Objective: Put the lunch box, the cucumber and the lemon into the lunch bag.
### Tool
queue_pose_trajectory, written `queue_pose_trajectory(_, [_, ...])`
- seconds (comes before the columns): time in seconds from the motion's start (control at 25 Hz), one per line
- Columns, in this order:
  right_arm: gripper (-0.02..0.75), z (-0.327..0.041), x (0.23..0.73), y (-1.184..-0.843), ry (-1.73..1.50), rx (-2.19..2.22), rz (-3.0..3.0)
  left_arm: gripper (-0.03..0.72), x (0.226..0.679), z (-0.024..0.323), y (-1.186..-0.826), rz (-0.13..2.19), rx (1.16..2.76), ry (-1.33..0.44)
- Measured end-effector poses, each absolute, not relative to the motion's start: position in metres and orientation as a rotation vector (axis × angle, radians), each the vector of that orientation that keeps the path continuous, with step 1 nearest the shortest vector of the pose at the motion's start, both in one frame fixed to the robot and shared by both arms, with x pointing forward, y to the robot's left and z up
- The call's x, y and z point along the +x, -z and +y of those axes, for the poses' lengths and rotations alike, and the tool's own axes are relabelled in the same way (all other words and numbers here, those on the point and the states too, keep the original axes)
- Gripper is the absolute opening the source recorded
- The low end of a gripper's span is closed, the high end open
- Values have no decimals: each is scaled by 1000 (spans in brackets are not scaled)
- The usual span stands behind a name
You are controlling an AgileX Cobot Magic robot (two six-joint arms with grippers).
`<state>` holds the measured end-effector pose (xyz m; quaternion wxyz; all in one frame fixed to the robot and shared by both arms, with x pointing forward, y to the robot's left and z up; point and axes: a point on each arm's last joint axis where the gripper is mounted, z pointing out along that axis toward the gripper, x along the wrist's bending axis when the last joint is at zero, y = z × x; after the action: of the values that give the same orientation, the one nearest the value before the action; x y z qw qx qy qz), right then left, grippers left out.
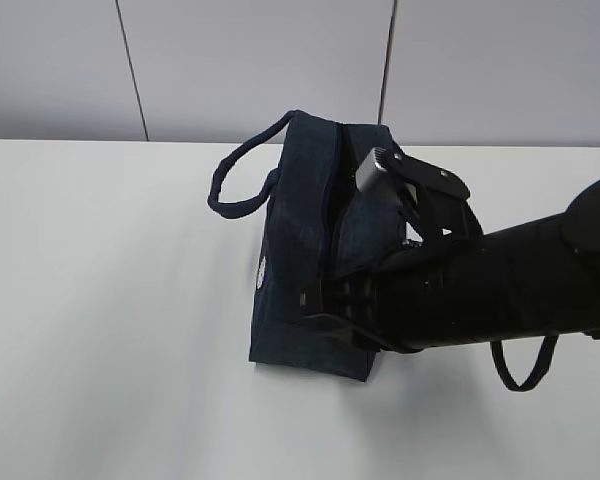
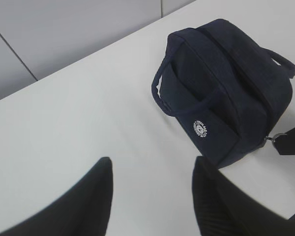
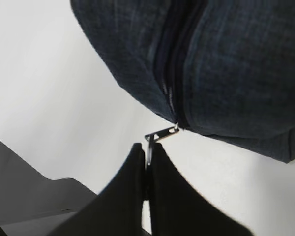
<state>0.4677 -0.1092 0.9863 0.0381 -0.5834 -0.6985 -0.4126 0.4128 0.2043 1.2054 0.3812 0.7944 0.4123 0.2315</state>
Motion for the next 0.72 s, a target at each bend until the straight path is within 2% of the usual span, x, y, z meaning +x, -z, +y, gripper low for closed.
queue_pose_trajectory(0.36, [0, -111, 465, -995, 1306, -1768, -2156, 363, 412, 205, -1203, 1064, 2051, -576])
queue_pose_trajectory(0.72, [0, -111, 470, -1009, 1398, -1764, -2179, 363, 414, 203, -1175, 1104, 2119, -521])
